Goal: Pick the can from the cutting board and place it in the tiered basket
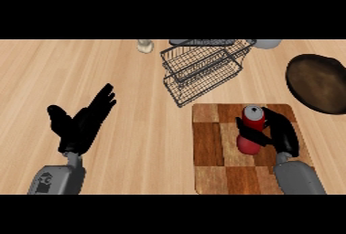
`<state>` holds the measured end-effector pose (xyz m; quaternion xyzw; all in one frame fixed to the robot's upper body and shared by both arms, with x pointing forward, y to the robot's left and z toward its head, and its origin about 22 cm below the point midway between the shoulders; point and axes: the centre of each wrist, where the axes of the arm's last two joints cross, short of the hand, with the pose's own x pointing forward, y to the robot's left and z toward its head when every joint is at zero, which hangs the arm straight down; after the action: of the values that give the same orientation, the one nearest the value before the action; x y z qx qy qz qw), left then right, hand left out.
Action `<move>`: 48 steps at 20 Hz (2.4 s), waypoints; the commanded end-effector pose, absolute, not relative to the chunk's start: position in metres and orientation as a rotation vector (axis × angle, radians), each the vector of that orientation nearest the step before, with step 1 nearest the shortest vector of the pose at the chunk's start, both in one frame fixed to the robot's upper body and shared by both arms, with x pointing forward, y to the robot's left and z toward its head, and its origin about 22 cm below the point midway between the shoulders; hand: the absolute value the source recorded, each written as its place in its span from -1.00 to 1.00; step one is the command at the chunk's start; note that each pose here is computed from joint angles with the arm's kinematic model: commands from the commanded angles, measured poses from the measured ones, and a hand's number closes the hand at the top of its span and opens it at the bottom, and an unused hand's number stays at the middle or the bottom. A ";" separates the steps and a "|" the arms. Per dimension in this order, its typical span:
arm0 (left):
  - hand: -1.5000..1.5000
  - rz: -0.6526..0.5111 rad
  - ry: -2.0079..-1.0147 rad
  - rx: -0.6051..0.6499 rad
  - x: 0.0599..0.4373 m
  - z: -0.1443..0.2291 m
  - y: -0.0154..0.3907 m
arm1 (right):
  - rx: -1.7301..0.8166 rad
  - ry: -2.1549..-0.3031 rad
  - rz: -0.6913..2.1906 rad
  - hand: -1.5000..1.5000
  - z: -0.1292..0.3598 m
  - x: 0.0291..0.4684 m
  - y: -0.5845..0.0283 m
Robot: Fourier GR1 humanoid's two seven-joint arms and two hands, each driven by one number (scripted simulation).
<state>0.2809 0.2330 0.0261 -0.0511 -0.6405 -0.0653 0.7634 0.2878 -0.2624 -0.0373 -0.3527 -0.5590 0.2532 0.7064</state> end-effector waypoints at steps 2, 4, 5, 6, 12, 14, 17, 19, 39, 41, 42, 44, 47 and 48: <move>0.00 -0.146 -1.384 -0.106 0.275 0.022 0.238 | -0.823 -1.287 0.540 1.00 -0.036 0.279 -0.247; 0.00 -0.145 -1.398 -0.107 0.283 0.032 0.209 | -0.803 -1.337 0.492 1.00 -0.027 0.269 -0.255; 0.00 -0.151 -1.392 -0.126 0.261 0.039 0.215 | -0.798 -1.350 0.471 1.00 -0.030 0.281 -0.267; 0.00 -0.145 -1.398 -0.126 0.285 0.033 0.209 | -0.785 -1.328 0.616 1.00 -0.027 0.292 -0.274; 0.00 -0.156 -1.406 -0.111 0.286 0.029 0.231 | -0.775 -1.183 1.174 1.00 0.007 0.299 -0.368; 0.00 -0.142 -1.400 -0.107 0.296 0.030 0.231 | -0.743 -1.236 1.177 1.00 0.033 0.314 -0.386; 0.00 -0.141 -1.376 -0.111 0.286 0.017 0.229 | -0.666 -1.342 1.070 1.00 0.066 0.318 -0.386; 0.00 -0.152 -1.392 -0.106 0.282 0.035 0.215 | -0.635 -1.378 1.010 1.00 0.081 0.324 -0.393; 0.00 -0.152 -1.390 -0.122 0.278 0.025 0.222 | -0.716 -1.795 0.850 1.00 0.306 0.315 -0.337; 0.00 -0.161 -1.382 -0.118 0.285 0.026 0.207 | -0.704 -1.786 0.864 1.00 0.318 0.315 -0.325; 0.00 -0.169 -1.365 -0.132 0.277 0.026 0.220 | -0.733 -1.776 0.884 1.00 0.321 0.325 -0.307; 0.00 -0.152 -1.377 -0.121 0.275 0.015 0.224 | -0.727 -1.741 0.906 1.00 0.323 0.333 -0.287; 0.00 -0.161 -1.381 -0.113 0.284 0.020 0.217 | -0.681 -1.732 0.837 1.00 0.330 0.365 -0.292; 0.00 -0.163 -1.391 -0.113 0.286 0.019 0.214 | -0.692 -1.731 0.833 1.00 0.314 0.369 -0.257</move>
<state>0.2850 0.2198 0.0205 -0.0531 -0.6369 -0.0721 0.7657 0.3478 -0.2955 0.3165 -0.2902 -0.7268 0.3552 0.5112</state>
